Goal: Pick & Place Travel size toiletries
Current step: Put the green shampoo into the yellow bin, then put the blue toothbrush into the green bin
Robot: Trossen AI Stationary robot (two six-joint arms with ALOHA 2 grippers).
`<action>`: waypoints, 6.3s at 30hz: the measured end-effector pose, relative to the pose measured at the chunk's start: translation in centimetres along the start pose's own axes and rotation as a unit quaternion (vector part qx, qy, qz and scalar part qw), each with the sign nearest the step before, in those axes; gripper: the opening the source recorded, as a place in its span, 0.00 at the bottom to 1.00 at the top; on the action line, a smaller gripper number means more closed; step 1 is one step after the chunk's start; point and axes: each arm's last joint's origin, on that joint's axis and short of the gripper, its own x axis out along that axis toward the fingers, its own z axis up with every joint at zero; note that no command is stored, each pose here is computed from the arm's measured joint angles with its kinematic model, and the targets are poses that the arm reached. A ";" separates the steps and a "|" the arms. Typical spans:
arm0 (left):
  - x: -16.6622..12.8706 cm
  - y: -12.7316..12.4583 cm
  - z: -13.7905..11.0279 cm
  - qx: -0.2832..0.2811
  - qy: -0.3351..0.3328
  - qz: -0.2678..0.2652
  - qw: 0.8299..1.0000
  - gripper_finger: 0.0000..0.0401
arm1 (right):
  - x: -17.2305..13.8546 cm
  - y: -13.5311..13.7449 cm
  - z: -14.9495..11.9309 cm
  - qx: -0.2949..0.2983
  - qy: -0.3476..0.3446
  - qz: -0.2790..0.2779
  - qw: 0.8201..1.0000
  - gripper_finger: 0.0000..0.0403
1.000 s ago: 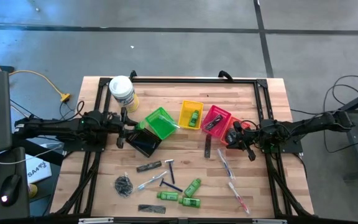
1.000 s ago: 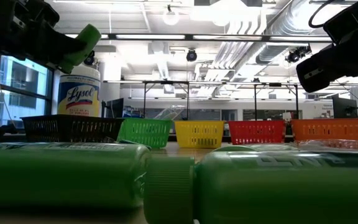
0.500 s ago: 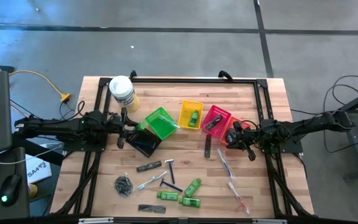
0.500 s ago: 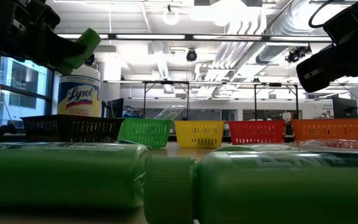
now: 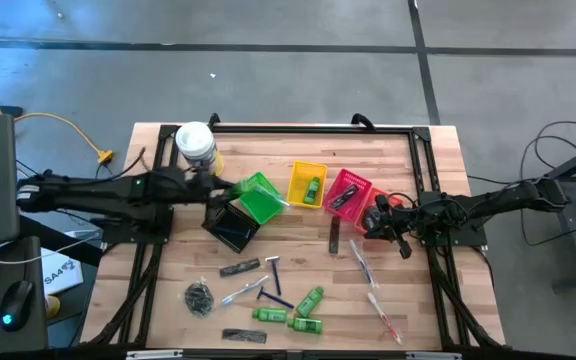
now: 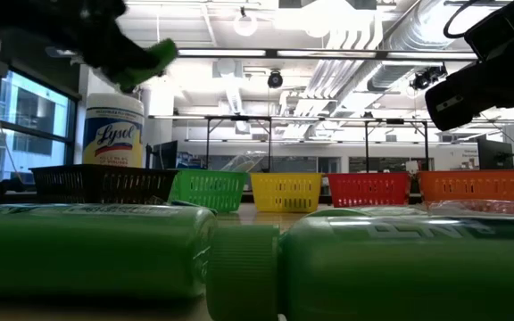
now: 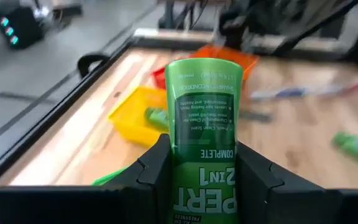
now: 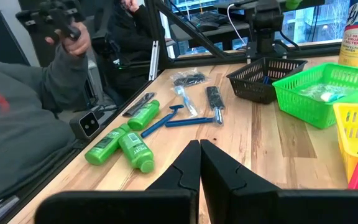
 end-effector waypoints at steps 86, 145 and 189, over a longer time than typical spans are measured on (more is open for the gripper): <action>29.0 5.6 0.7 0.682 0.190 -0.256 0.659 0.34 | 0.0 0.1 0.3 -0.065 -0.014 0.004 0.998 0.00; -4.1 -3.6 -4.4 -0.010 -0.104 -0.075 0.992 0.00 | 0.4 0.1 0.4 -0.031 -0.020 0.020 0.999 0.00; -3.9 -3.2 -9.8 0.001 -0.118 -0.133 0.984 0.00 | 1.3 -0.4 -0.4 -0.019 0.013 -0.015 1.000 0.00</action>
